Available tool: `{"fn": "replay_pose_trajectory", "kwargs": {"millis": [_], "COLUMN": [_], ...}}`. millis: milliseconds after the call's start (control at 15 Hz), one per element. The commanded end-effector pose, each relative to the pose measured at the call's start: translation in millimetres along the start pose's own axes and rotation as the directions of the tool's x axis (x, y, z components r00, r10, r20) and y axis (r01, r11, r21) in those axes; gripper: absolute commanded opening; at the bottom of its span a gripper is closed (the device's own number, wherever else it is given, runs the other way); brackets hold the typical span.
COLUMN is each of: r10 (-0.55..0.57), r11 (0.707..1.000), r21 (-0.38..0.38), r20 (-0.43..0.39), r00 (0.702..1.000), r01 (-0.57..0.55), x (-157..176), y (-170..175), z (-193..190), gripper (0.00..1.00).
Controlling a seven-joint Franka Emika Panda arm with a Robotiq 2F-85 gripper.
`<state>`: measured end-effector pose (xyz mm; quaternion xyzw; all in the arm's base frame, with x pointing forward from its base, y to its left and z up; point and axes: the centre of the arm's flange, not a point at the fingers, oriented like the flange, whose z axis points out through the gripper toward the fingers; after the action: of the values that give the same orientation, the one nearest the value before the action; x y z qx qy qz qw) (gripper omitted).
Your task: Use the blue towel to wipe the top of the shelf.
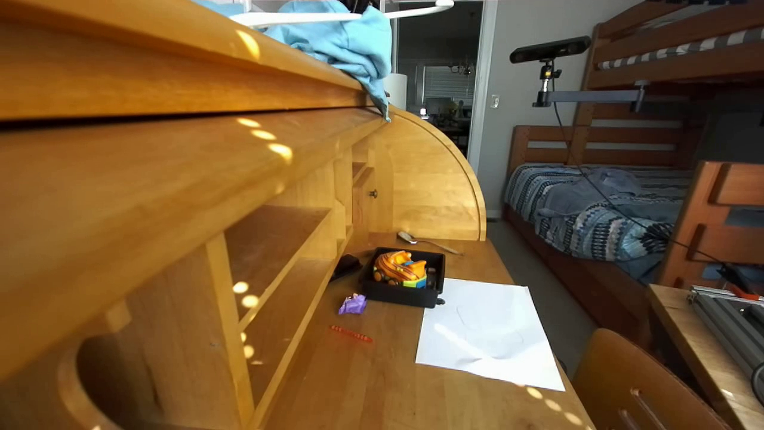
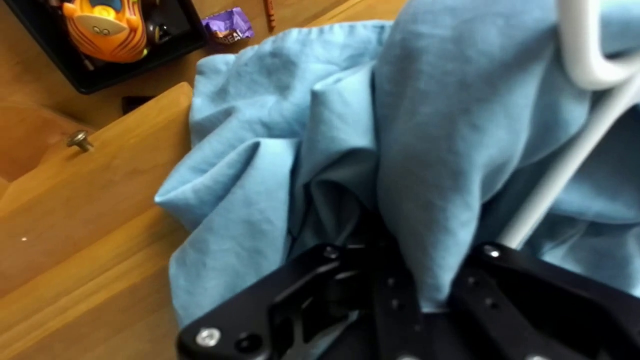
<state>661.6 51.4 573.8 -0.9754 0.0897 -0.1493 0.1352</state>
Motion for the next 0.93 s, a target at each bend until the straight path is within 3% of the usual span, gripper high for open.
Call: {"fn": "replay_pose_trajectory", "kwargs": {"millis": [0, 267, 467, 667, 867], "r10": [0.119, 0.270, 0.338, 0.329, 0.245], "r11": [0.993, 0.962, 0.941, 0.943, 0.969], "r21": [0.001, -0.005, -0.002, -0.011, -0.032], "r20": [-0.020, -0.071, -0.100, -0.101, -0.058], "r00": [0.993, 0.960, 0.936, 0.939, 0.968], "r01": [-0.119, -0.271, -0.340, -0.332, -0.247], "x": [22, 40, 48, 48, 37], "y": [51, 114, 140, 134, 97], "z": [-12, -32, -42, -37, -13], "gripper": [0.01, 0.01, 0.01, 0.01, 0.01]}}
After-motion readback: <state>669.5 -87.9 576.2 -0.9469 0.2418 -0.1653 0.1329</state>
